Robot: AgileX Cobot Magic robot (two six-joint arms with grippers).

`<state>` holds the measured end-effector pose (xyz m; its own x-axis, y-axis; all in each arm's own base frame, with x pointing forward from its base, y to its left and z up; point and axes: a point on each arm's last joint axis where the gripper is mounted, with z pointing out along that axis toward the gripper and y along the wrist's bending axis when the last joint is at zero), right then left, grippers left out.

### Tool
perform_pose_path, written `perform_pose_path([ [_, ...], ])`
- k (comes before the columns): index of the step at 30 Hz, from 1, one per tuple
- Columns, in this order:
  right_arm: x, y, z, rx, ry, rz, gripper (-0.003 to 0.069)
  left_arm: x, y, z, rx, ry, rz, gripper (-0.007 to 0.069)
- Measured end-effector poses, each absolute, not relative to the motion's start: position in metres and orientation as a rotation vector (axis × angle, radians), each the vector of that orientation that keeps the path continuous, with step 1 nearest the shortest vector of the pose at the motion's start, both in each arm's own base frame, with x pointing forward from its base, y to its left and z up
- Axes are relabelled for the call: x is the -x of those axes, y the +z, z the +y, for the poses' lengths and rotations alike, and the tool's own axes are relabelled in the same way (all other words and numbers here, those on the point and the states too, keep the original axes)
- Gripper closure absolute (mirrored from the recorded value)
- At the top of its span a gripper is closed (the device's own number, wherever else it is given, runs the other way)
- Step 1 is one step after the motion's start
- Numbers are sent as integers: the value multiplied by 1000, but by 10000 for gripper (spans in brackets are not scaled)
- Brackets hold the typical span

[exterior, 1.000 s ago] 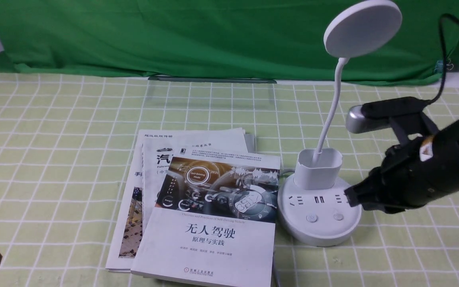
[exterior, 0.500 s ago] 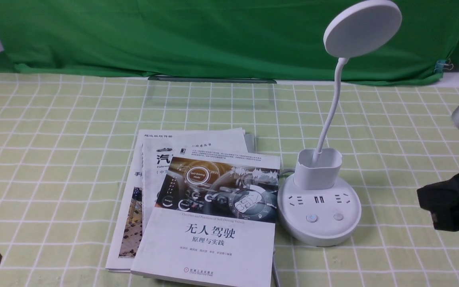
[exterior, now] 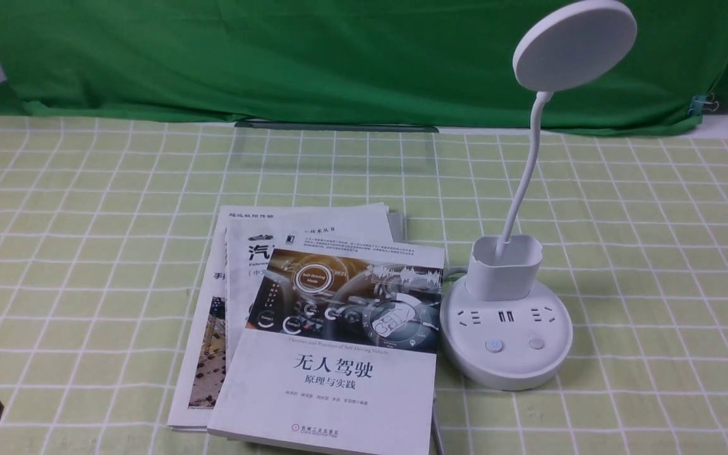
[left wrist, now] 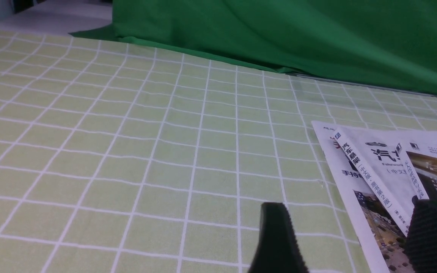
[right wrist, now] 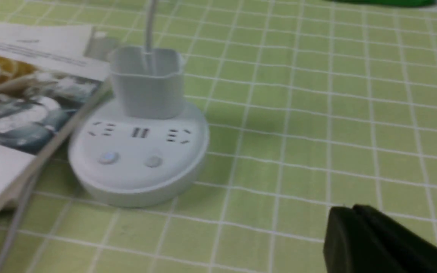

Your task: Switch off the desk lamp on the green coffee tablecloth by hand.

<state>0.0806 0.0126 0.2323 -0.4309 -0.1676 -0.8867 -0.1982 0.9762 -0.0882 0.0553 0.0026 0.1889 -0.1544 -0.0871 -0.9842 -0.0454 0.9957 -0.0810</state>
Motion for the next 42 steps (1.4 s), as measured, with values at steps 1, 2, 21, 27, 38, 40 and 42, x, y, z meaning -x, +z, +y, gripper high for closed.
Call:
perform_pose_path([
  [1, -75, 226, 11, 244, 21, 1996, 618, -55, 189, 3, 99, -37, 1726, 215],
  [2, -69, 215, 8, 221, 2, 1974, 618, -55, 189, 3, 99, -37, 1726, 215],
  [21, -52, 174, 3, 148, -35, 1892, 618, -55, 189, 3, 99, -37, 1726, 215],
  [27, -52, 174, 3, 148, -35, 1892, 616, -55, 189, 3, 99, -37, 1726, 215],
  [38, -52, 174, 3, 146, -34, 1892, 604, -55, 189, 3, 99, -37, 1726, 215],
  [40, -52, 174, 3, 146, -34, 1891, 601, -55, 189, 3, 99, -37, 1726, 215],
  [42, -52, 174, 3, 146, -34, 1891, 598, -55, 189, 3, 99, -37, 1726, 215],
])
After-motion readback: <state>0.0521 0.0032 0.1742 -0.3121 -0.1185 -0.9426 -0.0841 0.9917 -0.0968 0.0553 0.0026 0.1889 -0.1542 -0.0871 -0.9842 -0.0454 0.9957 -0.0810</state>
